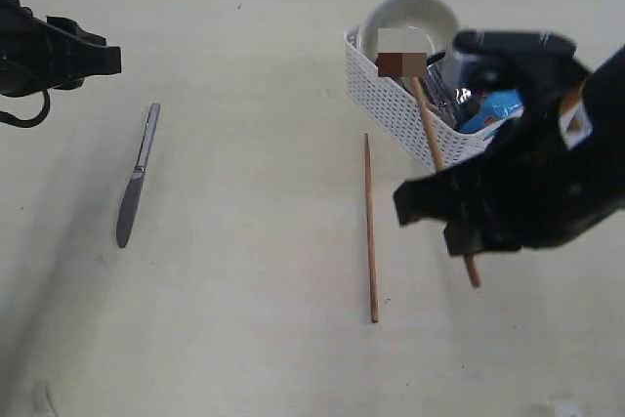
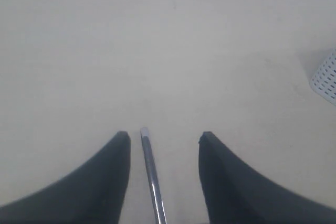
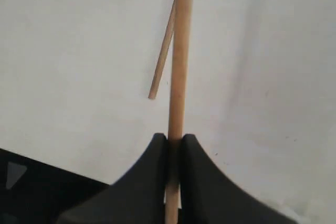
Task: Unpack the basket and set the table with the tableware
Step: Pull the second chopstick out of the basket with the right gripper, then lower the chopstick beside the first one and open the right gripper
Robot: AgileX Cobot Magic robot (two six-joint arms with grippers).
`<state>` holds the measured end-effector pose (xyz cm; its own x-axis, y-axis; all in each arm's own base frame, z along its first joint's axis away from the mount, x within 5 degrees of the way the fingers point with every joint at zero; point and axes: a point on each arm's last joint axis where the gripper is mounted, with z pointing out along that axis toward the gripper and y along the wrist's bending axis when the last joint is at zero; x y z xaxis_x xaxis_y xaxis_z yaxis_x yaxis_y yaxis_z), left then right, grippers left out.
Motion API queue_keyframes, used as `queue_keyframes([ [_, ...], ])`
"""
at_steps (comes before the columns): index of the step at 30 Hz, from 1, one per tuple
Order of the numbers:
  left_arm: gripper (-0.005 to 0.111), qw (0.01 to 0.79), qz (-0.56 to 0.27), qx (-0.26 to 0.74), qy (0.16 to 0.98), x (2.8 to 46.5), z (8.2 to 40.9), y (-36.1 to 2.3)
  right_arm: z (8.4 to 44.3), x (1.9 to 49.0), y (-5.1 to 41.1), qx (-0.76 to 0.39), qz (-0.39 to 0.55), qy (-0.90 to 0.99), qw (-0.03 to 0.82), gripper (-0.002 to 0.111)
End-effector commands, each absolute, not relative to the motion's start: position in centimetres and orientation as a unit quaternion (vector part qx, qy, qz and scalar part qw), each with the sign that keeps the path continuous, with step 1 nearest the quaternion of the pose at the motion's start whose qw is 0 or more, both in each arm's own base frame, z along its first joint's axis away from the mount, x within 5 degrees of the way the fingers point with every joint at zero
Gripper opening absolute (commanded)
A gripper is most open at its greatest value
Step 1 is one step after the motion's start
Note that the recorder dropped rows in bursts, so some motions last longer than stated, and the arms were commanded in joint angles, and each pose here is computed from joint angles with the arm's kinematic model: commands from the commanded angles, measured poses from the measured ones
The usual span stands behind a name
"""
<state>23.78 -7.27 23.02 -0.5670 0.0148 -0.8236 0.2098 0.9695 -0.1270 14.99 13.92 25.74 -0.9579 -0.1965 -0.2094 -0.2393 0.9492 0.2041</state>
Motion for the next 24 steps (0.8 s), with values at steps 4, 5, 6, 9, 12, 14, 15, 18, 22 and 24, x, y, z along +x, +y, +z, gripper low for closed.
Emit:
queue_keyframes([
  [4,0.041,0.462,-0.104,0.064,0.878,23.6,23.0,-7.1,21.8,12.3,16.3,-0.076,0.151,0.979,0.11,0.0],
  [5,0.041,0.462,-0.104,0.064,0.878,23.6,23.0,-7.1,21.5,12.3,16.5,-0.072,0.153,0.979,0.113,0.0],
  [6,0.041,0.462,-0.104,0.064,0.878,23.6,23.0,-7.1,21.2,12.2,16.7,-0.071,0.152,0.979,0.117,0.0],
  [9,0.041,0.462,-0.104,0.064,0.878,23.6,23.0,-7.1,20.0,12.3,17.0,-0.062,0.137,0.982,0.118,0.0],
  [12,0.041,0.462,-0.103,0.066,0.878,23.6,23.0,-7.1,18.9,12.6,17.1,-0.06,0.108,0.986,0.11,0.0],
  [14,0.041,0.462,-0.103,0.066,0.878,23.6,23.0,-7.1,18.3,12.9,17.2,-0.066,0.092,0.988,0.108,0.0],
  [15,0.041,0.462,-0.103,0.066,0.878,23.6,23.0,-7.1,18.0,13.0,17.3,-0.071,0.087,0.988,0.109,0.0],
  [18,0.041,0.462,-0.103,0.066,0.878,23.6,23.0,-7.1,17.1,13.4,17.6,-0.082,0.074,0.988,0.109,0.0],
  [22,0.041,0.462,-0.103,0.066,0.878,23.6,23.0,-7.1,16.1,13.9,17.9,-0.093,0.06,0.988,0.109,0.0],
  [24,0.041,0.462,-0.103,0.066,0.878,23.6,23.0,-7.1,15.8,14.0,18.1,-0.096,0.053,0.988,0.105,0.0],
])
